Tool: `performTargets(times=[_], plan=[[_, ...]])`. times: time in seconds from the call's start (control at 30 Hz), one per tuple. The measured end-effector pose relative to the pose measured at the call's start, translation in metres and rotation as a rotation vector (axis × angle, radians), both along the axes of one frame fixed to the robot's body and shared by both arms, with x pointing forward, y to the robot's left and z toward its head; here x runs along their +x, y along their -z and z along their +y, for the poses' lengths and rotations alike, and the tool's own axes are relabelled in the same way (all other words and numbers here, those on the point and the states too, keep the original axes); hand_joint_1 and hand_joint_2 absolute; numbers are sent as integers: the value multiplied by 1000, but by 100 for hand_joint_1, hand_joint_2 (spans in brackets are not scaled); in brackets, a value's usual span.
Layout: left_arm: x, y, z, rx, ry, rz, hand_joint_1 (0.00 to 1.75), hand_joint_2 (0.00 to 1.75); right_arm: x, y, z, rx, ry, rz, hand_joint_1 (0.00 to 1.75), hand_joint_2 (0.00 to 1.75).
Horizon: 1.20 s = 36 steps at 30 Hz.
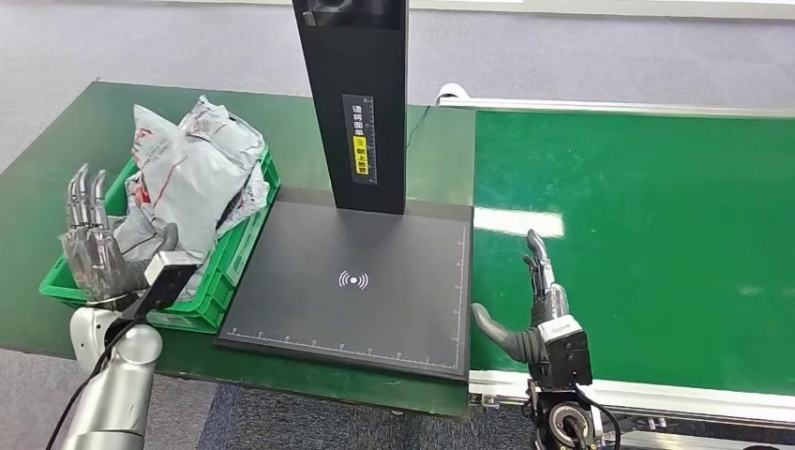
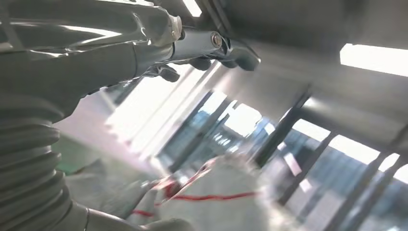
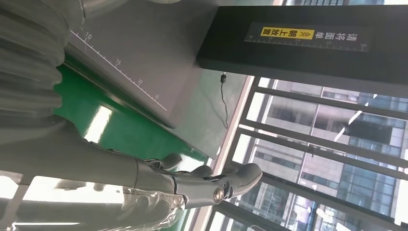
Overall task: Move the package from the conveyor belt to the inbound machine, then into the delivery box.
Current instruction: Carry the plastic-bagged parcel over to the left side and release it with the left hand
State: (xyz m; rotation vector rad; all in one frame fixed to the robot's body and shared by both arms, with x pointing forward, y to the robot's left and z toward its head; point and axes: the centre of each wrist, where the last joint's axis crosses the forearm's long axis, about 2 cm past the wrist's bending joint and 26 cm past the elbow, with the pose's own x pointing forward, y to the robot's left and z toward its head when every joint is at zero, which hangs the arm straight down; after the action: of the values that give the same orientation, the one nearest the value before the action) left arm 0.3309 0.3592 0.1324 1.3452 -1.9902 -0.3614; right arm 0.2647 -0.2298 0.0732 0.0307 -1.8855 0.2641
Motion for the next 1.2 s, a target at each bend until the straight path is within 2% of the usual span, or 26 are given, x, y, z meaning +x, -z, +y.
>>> performTargets(times=[0.13,0.3,0.43,0.5,0.6,0.7,0.8,0.93,1.2], plan=[[-13,-12,-3,-51,-15,-149,0,175,0,0,1,7,2,-8,0,175],[-28,-29,-2,-131,-74,-270,0,175,-2,1,2,8,-2,-10,0,175],[-38,-32,-5,-306,-59,-348,0,175,-3,2,3,11,-6,-17,0,175],[-40,-28,-13,-422,22,-348,0,175,-3,2,3,17,-1,-22,0,175],[-41,-22,-37,-544,246,-286,0,175,-2,1,3,33,5,-30,0,175],[-44,-18,-63,-580,446,-209,0,175,-1,0,3,44,2,-34,0,175],[-52,-14,-84,-603,587,-148,0,175,1,-1,3,48,-6,-38,0,175],[-60,-7,-106,-619,743,-58,0,175,6,-5,6,57,-21,-52,0,175],[-66,8,-139,-703,957,107,0,175,11,-8,11,75,-36,-63,0,175]])
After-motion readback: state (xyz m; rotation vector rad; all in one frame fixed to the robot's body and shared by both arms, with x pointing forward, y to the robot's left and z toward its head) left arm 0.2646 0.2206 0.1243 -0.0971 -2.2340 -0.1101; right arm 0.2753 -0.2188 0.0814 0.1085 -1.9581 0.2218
